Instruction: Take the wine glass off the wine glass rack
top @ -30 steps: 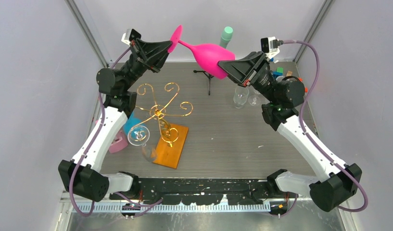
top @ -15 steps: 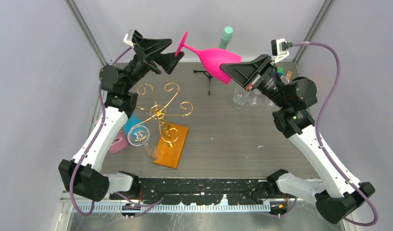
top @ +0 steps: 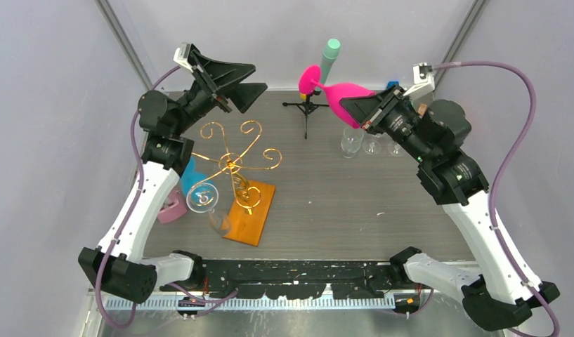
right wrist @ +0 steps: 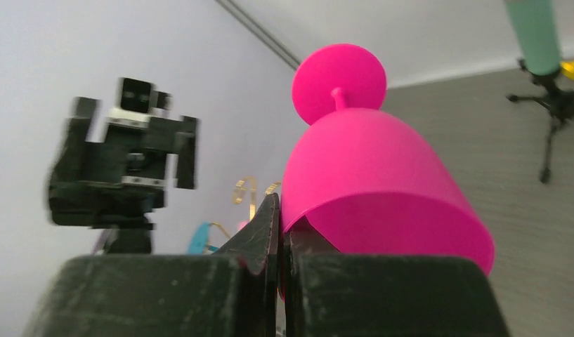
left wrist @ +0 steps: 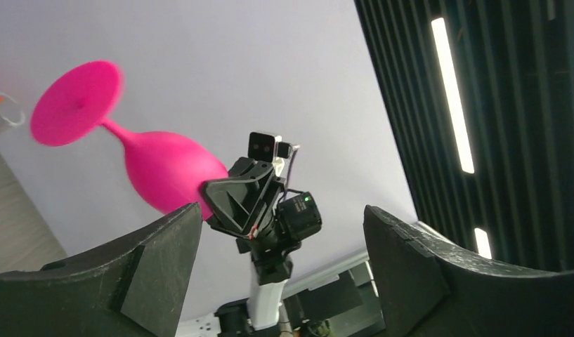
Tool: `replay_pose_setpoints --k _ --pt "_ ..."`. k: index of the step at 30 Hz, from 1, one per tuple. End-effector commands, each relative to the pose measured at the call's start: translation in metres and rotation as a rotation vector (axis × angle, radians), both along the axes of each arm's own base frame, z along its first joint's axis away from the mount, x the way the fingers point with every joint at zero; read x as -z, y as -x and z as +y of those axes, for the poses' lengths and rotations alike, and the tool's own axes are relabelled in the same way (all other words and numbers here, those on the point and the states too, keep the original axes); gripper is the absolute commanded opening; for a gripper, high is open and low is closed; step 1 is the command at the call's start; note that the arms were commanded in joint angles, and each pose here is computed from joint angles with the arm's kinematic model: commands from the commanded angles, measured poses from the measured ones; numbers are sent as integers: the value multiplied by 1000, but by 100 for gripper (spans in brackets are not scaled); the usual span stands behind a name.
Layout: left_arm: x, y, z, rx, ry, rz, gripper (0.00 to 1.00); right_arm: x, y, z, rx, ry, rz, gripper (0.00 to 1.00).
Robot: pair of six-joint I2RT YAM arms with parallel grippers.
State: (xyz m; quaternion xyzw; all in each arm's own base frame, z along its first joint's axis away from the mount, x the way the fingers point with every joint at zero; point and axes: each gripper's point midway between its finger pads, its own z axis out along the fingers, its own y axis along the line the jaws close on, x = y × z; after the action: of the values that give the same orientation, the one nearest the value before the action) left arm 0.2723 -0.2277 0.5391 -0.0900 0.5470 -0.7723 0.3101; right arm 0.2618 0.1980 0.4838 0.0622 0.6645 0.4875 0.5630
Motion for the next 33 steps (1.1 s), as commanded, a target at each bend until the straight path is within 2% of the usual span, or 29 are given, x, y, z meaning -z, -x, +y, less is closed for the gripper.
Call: replay_pose_setpoints --k 1,5,9,19,23,28,33 --pt "-10 17 7 -58 -113 -130 88 51 -13 -6 50 211 169 0" --pt "-2 14 14 -116 -208 -157 90 107 -18 -3 15 386 369 0" --pt "10 9 22 -174 -325 -167 90 151 -29 1 -8 535 504 0" --pt "42 9 59 -365 -693 -230 91 228 -71 20 41 867 612 0" --pt "53 9 94 -556 -871 -244 91 256 -85 26 33 968 646 0" --pt "56 15 132 -746 -1009 -243 95 287 -104 35 8 1048 660 2" --pt "63 14 152 -813 -1104 -195 96 307 -124 49 -12 1077 674 5"
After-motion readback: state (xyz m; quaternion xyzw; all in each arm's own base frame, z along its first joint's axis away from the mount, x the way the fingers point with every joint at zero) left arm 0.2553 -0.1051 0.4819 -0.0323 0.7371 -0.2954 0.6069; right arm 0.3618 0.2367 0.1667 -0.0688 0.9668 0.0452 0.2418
